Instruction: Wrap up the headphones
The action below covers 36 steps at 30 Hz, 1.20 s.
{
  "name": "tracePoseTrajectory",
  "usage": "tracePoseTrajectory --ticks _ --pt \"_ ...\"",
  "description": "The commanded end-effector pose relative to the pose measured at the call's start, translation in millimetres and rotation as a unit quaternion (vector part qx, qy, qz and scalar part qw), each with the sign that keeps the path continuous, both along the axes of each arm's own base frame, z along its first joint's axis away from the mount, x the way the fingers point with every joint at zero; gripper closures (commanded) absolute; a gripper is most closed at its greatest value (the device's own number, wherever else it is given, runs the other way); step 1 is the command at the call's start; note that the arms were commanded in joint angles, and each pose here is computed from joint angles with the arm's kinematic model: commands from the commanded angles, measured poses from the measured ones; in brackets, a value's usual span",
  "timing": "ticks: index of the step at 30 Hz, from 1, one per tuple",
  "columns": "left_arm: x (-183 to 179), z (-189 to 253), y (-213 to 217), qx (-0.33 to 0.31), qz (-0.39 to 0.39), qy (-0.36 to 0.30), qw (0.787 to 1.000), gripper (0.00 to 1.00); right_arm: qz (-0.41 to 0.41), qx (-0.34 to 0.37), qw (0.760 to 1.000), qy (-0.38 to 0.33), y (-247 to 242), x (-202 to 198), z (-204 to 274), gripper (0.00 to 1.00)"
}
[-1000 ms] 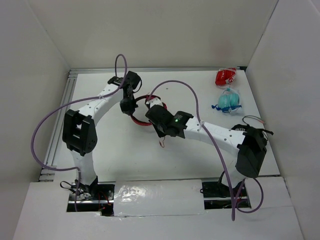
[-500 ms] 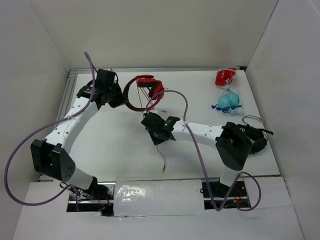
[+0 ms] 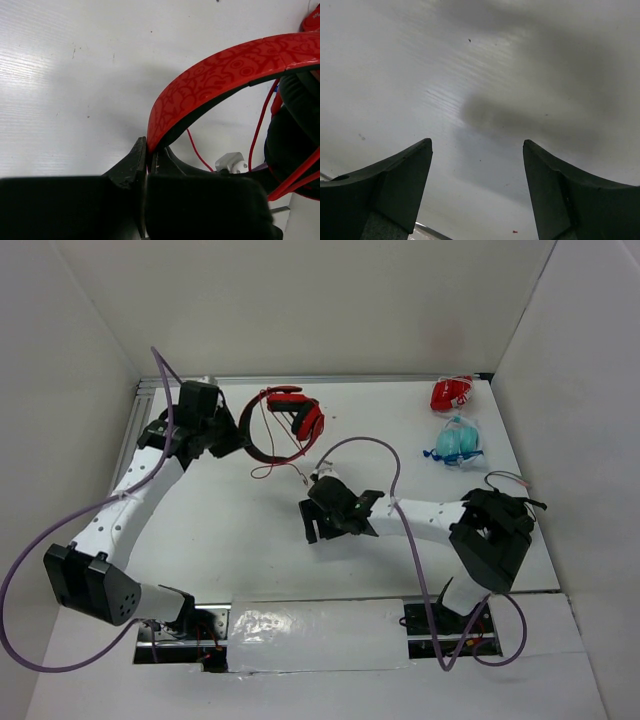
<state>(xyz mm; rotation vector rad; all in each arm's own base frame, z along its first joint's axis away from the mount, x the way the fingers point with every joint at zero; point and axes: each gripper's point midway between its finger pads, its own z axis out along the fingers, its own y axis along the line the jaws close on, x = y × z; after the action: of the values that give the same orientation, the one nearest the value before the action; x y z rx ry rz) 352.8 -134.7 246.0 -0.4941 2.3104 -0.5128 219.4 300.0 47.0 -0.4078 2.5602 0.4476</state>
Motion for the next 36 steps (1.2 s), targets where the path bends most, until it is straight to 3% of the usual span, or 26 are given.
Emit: tracePoseTrajectory --ticks 1,7,8,10,13,17,22,26,32,34,36 --pt "1.7 53.2 -7.3 -0.038 -0.01 -0.072 0.997 1.0 0.003 0.056 0.998 -0.024 10.7 0.4 20.3 0.2" --pt "-0.8 78.8 -7.4 -0.03 -0.03 -0.095 0.995 1.0 0.029 0.052 0.992 -0.116 -9.3 -19.9 19.5 0.2" --pt "-2.4 82.0 -9.4 -0.034 -0.037 -0.099 0.994 1.0 0.028 0.093 0.983 -0.158 -2.9 -15.5 45.3 0.19" --pt "-4.0 86.2 -11.1 -0.035 -0.048 -0.105 0.993 1.0 0.045 0.103 0.972 -0.206 -13.8 -21.8 56.4 0.19" --pt "-7.7 88.2 -15.3 -0.038 -0.064 -0.107 0.991 1.0 0.085 0.161 0.941 -0.287 -10.4 -22.2 90.6 0.17" --pt "-16.3 93.0 -23.6 -0.051 -0.092 -0.109 0.988 1.0 0.152 0.231 0.872 -0.403 6.1 -25.0 141.4 0.16" --pt "-29.0 98.9 -29.9 -0.06 -0.109 -0.131 0.983 1.0 0.219 0.226 0.822 -0.474 35.1 -20.5 156.9 0.15" --pt "-34.7 101.7 -30.9 -0.06 -0.117 -0.129 0.983 1.0 0.226 0.219 0.811 -0.493 56.1 -0.8 162.5 0.15" --pt "-44.6 109.2 -31.0 -0.063 -0.129 -0.146 0.979 1.0 0.188 0.226 0.814 -0.502 75.0 49.5 150.1 0.17" --pt "-46.9 113.1 -34.4 -0.067 -0.143 -0.153 0.976 1.0 0.188 0.25 0.804 -0.505 84.7 56.3 160.8 0.28" --pt "-45.9 115.8 -35.4 -0.066 -0.149 -0.158 0.974 1.0 0.191 0.251 0.812 -0.49 86.3 64.0 149.5 0.66"
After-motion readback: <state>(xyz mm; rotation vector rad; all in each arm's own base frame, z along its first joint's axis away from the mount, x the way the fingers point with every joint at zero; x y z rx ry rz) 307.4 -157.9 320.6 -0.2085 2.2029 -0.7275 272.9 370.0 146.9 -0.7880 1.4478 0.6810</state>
